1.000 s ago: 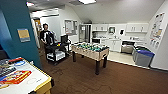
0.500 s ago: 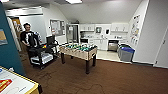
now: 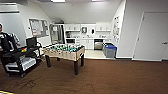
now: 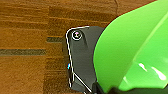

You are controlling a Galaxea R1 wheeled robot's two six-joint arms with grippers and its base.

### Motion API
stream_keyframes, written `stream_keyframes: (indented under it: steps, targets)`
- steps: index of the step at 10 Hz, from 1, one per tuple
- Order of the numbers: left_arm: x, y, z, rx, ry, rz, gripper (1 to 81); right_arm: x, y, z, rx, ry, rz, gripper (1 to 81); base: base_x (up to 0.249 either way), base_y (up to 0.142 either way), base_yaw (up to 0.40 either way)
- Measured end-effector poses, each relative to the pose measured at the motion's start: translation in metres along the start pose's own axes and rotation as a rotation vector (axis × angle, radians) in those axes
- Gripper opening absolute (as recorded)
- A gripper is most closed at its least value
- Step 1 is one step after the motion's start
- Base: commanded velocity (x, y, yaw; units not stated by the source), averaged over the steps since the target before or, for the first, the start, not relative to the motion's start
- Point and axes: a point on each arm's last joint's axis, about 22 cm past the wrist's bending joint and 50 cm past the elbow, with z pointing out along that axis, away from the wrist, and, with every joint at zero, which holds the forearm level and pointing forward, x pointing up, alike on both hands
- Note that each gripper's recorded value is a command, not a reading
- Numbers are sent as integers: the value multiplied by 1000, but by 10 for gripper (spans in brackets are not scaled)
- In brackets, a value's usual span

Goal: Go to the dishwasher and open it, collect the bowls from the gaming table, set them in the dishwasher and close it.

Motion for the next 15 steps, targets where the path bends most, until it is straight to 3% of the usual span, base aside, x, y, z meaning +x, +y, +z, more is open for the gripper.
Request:
stream_keyframes:
  steps: [5, 15]
  targets:
    - [1, -5, -2, 6, 1, 2, 10, -2, 0, 0, -1, -2, 0, 10, 0, 0, -338]
    - [-2, -6, -4, 2, 4, 1, 10, -4, 0, 0, -1, -4, -3, 10, 0, -9, -10]
